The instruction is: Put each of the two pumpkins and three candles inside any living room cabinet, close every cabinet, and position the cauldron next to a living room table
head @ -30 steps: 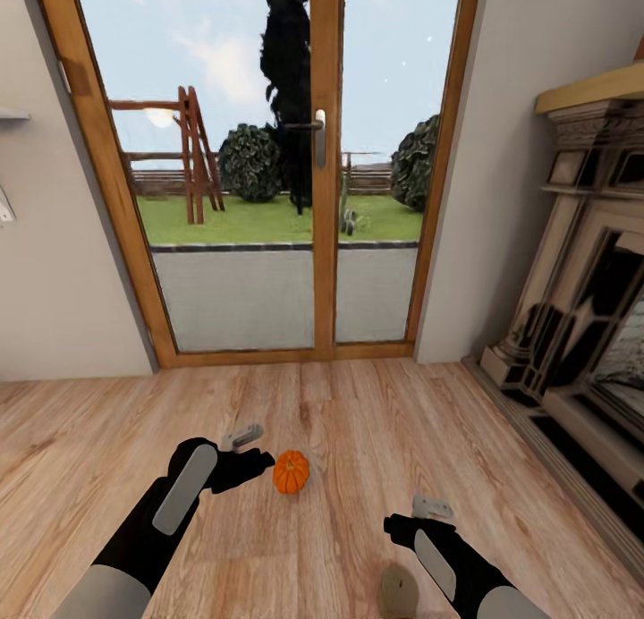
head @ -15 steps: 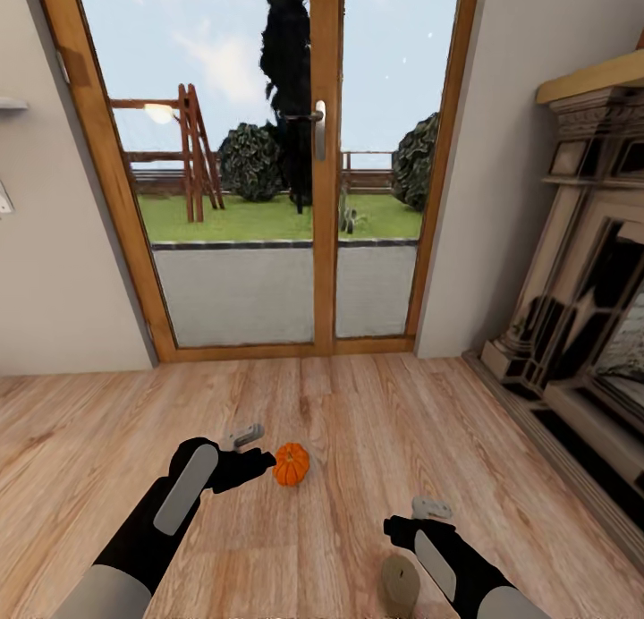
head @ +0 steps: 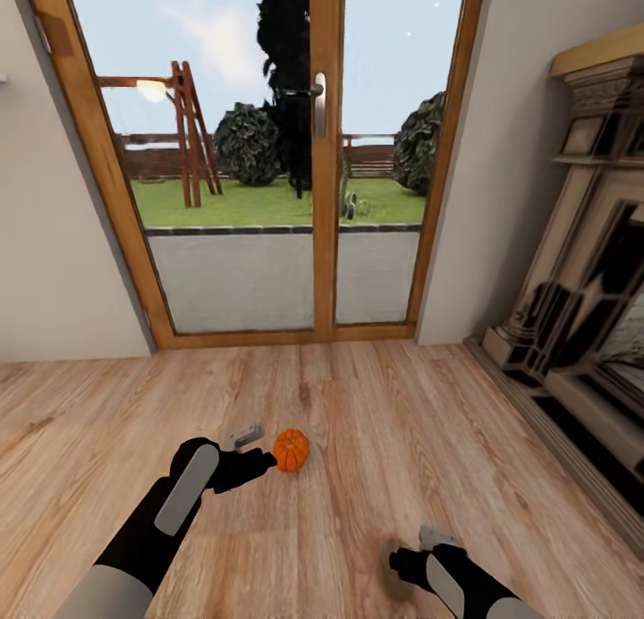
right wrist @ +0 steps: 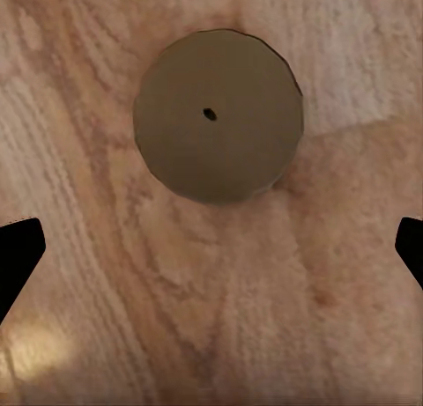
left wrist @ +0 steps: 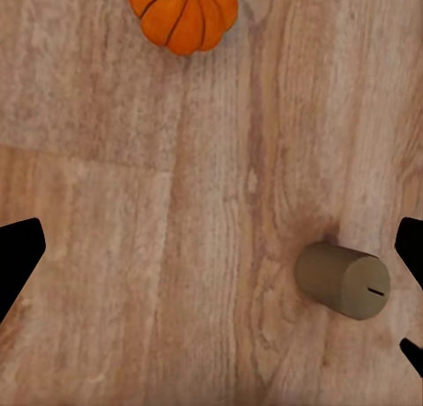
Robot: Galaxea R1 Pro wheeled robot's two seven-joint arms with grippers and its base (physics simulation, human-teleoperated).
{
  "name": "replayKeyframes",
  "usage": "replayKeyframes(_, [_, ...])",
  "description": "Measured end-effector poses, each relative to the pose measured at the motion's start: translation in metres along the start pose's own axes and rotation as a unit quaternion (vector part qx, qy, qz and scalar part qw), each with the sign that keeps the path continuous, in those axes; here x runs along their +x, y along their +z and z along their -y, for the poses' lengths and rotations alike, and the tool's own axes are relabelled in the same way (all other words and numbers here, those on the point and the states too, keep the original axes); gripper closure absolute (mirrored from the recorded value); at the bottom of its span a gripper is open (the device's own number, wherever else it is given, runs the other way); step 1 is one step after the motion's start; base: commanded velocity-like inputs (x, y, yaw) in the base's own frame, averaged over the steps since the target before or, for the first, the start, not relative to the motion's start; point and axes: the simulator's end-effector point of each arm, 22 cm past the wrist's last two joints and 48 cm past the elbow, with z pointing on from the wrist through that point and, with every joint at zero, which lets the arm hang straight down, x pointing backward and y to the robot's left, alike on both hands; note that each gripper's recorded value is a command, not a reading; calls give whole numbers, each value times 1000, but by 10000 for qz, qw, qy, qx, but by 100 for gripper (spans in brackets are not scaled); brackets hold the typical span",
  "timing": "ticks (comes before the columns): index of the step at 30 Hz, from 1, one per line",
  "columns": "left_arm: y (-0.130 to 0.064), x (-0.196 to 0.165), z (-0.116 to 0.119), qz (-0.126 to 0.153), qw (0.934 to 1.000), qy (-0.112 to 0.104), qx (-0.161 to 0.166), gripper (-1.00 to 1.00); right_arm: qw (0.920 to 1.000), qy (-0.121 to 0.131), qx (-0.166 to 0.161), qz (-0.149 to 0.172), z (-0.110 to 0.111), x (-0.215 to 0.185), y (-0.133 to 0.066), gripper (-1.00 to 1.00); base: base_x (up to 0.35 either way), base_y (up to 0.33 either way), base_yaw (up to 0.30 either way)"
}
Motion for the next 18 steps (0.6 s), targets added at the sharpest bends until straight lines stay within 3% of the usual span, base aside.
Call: replayKeyframes(18, [31, 21, -17, -334, 9993, -84, -122, -100, 9998, 62, 131, -147, 12, 22, 23, -100, 0, 0, 0])
